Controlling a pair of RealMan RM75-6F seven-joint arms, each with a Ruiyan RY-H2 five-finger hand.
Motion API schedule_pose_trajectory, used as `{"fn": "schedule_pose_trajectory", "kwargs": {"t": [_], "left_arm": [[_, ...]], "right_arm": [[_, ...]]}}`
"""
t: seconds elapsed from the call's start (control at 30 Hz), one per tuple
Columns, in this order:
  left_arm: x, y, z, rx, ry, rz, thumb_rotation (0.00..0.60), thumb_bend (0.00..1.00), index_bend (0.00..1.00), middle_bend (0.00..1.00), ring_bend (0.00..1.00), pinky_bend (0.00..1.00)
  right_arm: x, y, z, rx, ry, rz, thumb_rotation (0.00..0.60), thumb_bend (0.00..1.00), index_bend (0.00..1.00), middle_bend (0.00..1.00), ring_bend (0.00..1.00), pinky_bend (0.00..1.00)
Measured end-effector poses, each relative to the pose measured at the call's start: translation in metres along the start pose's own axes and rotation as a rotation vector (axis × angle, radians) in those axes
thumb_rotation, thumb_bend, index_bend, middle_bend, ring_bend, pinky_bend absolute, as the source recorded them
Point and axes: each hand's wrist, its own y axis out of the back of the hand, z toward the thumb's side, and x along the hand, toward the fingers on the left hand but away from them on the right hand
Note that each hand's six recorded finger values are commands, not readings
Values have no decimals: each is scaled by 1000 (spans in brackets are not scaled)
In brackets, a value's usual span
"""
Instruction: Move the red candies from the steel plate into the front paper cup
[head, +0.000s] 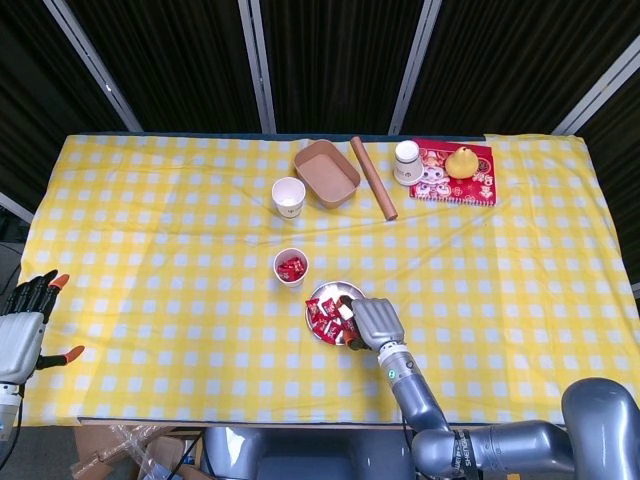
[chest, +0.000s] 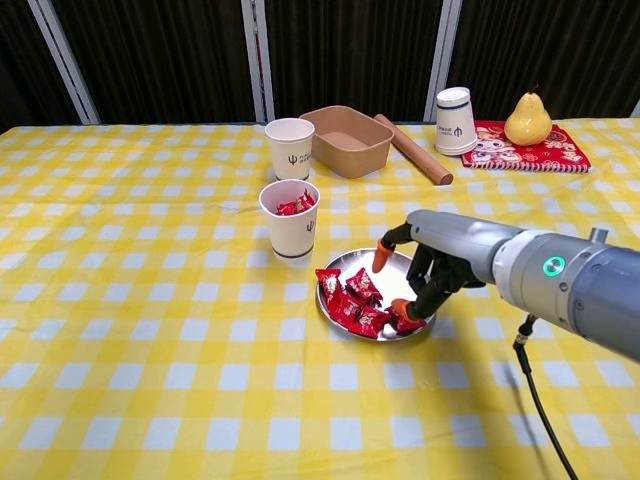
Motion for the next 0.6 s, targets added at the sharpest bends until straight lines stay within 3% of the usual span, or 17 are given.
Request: {"fn": "schedule_pose_trajectory", "kwargs": {"t": [0.6], "left_arm": [[0, -1, 0, -6, 4, -8, 600, 2, 39, 0, 0, 0]], "right_arm": [[-2, -17, -12, 1, -23, 19, 600, 446, 341, 823, 966, 912]]}}
